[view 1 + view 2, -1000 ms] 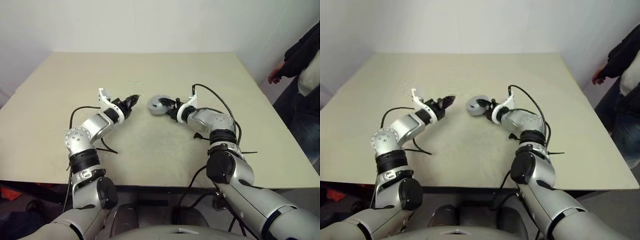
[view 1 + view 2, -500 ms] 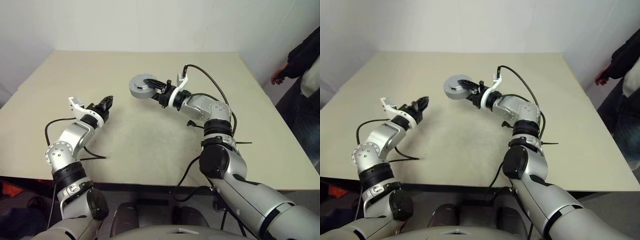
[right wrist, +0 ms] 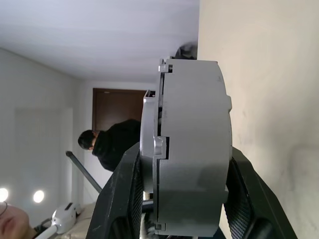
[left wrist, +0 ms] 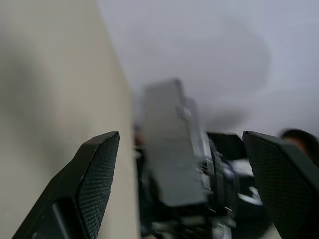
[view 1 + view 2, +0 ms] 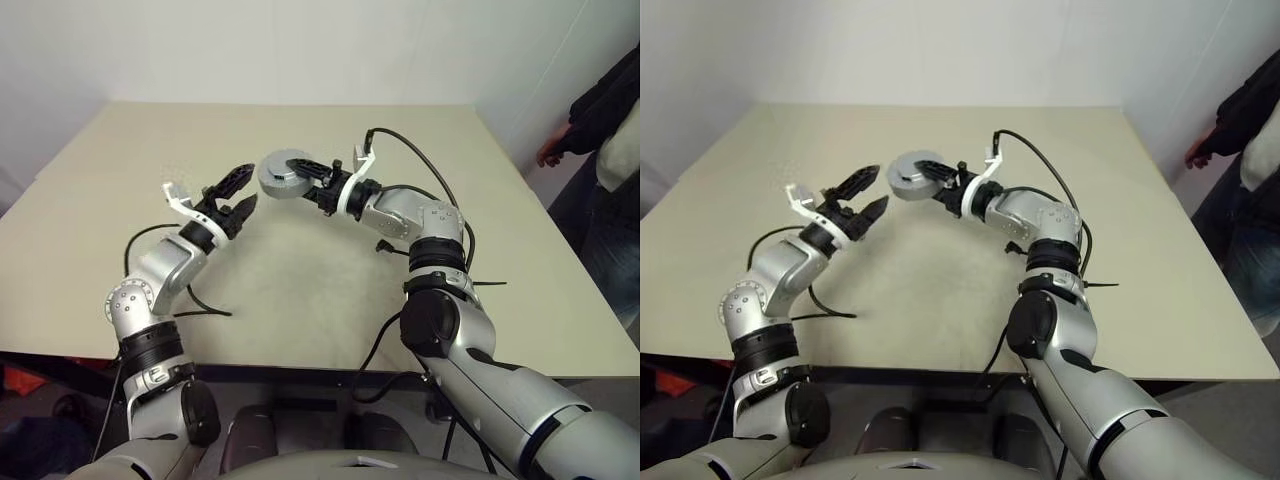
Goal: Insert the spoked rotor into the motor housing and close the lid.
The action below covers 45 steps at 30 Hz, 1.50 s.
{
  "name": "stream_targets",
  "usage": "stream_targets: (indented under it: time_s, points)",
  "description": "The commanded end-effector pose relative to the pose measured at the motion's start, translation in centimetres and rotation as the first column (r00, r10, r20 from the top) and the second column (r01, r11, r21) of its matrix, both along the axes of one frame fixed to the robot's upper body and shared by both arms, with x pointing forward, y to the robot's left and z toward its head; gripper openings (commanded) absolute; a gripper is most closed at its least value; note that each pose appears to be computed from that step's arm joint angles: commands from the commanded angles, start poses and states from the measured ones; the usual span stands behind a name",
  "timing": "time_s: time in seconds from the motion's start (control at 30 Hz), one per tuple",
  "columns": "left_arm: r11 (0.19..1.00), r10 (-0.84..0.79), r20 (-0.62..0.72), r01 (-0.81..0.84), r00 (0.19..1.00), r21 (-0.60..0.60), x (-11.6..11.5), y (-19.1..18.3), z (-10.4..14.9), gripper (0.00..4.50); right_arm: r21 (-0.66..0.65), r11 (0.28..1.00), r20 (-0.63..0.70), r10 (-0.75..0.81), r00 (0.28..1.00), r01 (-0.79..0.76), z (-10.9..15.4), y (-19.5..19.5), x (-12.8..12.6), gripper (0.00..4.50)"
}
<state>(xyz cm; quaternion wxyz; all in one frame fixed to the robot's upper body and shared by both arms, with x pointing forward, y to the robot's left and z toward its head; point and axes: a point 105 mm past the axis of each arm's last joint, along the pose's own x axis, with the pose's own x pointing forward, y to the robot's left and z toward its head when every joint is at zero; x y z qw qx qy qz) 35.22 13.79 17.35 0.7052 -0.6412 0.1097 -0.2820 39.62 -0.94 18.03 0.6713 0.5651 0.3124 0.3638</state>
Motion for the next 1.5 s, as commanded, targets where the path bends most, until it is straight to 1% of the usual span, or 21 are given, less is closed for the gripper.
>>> stream_targets:
  time_s: [0.03, 0.23, 0.4, 0.63, 0.83, 0.97, 1.17, 1.5]
  points:
    - [0.995, -0.070, 0.065, 0.074, 0.995, -0.064, -0.4, -1.0, 2.0, 4.20, 0.073, 0.997, 0.111, 0.019, 0.994, -0.027, 3.5, -0.1, -0.5, 2.04]
    - [0.988, -0.086, 0.091, 0.097, 0.992, -0.117, -0.3, -1.5, 2.8, 4.20, 0.048, 0.997, 0.111, 0.049, 0.993, -0.054, 2.9, 0.2, -1.3, 2.04]
    - [0.985, -0.079, 0.086, 0.091, 0.993, -0.143, 0.4, -1.5, 2.7, 4.20, 0.066, 0.995, 0.140, 0.059, 0.988, -0.069, 3.7, 0.2, -1.7, 2.04]
    - [0.980, -0.137, 0.076, 0.146, 0.988, -0.136, 1.4, -3.2, 2.4, 4.20, 0.069, 0.995, 0.161, 0.058, 0.985, -0.070, 4.1, 0.3, -1.9, 2.04]
    - [0.975, -0.180, 0.082, 0.188, 0.980, -0.114, 1.5, -4.2, 2.2, 4.20, 0.071, 0.995, 0.172, 0.053, 0.984, -0.066, 4.2, 0.1, -1.9, 2.04]
    - [0.977, -0.172, 0.086, 0.181, 0.981, -0.112, 1.6, -4.2, 2.2, 4.20, 0.066, 0.996, 0.169, 0.048, 0.985, -0.060, 4.1, 0.0, -1.8, 2.04]
    - [0.981, -0.141, 0.112, 0.154, 0.984, -0.119, 1.2, -3.1, 2.6, 4.20, 0.053, 0.998, 0.155, 0.037, 0.987, -0.045, 3.6, -0.2, -1.5, 2.04]
    - [0.987, -0.102, 0.103, 0.113, 0.989, -0.112, 0.9, -2.3, 2.2, 4.20, 0.041, 0.998, 0.154, 0.041, 0.987, -0.048, 3.5, 0.1, -1.4, 2.04]
